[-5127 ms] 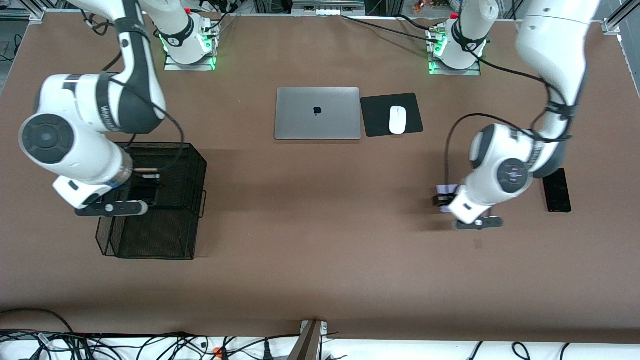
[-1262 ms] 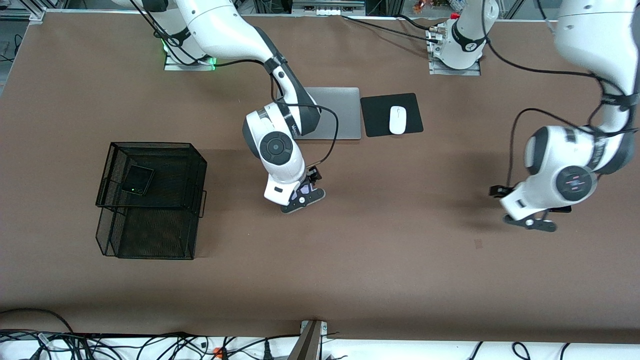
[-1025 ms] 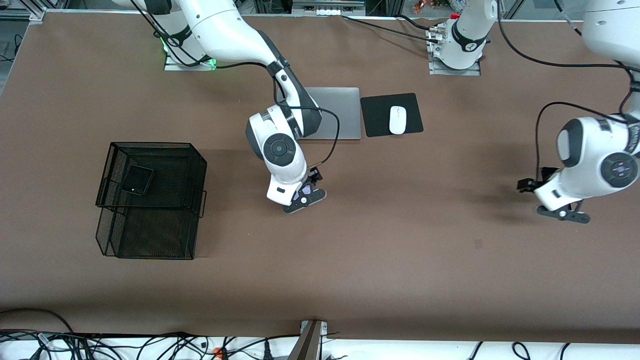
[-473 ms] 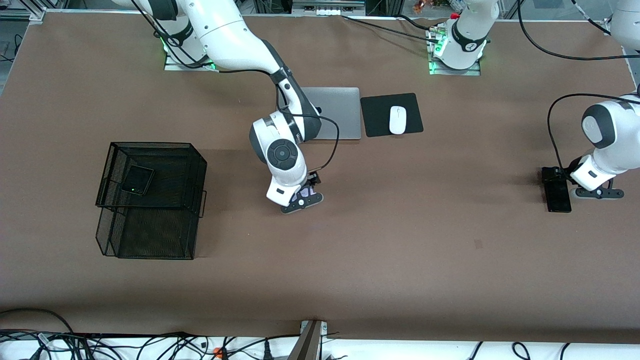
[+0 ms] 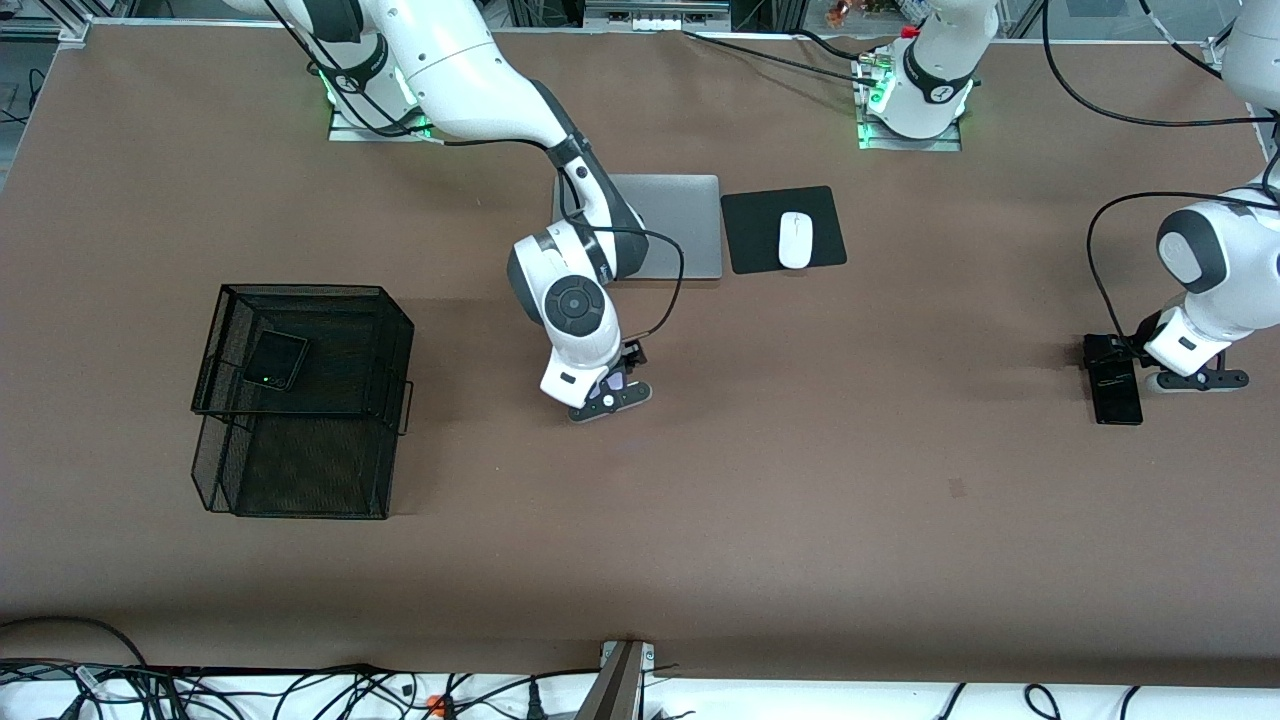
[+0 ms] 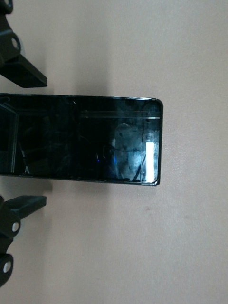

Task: Place phones with both arms
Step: 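Grasp the white phone with the right gripper while the left gripper reaches the tall phone, then place the white phone in the basket while the left gripper grasps the tall phone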

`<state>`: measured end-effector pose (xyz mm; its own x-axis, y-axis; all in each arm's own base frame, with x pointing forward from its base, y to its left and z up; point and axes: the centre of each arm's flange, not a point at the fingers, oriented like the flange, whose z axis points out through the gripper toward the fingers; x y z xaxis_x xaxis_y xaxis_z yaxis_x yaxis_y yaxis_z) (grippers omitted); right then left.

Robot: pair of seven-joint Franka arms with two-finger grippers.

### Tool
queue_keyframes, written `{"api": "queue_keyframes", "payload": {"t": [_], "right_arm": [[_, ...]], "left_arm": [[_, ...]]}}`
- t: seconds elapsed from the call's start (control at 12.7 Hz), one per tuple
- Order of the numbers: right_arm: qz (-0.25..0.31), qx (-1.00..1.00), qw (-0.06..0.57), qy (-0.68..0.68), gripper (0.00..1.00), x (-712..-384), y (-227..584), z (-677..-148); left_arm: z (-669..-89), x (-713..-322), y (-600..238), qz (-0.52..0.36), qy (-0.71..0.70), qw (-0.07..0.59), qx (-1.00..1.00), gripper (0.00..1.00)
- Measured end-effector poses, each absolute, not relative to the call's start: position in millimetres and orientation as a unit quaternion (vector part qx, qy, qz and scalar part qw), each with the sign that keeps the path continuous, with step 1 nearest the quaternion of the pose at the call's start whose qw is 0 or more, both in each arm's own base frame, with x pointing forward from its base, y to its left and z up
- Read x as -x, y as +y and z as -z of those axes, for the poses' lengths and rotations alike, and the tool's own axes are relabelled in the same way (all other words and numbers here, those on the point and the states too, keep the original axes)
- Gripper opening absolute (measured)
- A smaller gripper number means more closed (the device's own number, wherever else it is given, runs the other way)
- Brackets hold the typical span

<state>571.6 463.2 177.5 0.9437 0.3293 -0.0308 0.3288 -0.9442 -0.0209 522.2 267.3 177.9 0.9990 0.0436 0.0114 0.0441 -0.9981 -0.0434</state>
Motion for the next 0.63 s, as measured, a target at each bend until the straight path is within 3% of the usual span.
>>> {"api": "queue_keyframes", "payload": {"t": [0.24,0.47,0.63], "right_arm": [[-0.005,0.986,0.007,-0.165,1.00,-569.5,459.8,-163.4],[0.000,0.986,0.009,-0.165,0.89,-569.7,461.0,-167.6],[0.007,0.987,0.010,-0.158,0.86,-574.2,458.7,-176.1]], "left_arm": [[-169.5,-522.1,266.8,0.009,-0.022,0.021,0.999,1.00],[-166.2,-521.5,267.3,0.009,-0.023,0.021,0.999,1.00],[-163.3,-521.6,267.6,0.012,-0.023,0.021,0.999,1.00]]}}
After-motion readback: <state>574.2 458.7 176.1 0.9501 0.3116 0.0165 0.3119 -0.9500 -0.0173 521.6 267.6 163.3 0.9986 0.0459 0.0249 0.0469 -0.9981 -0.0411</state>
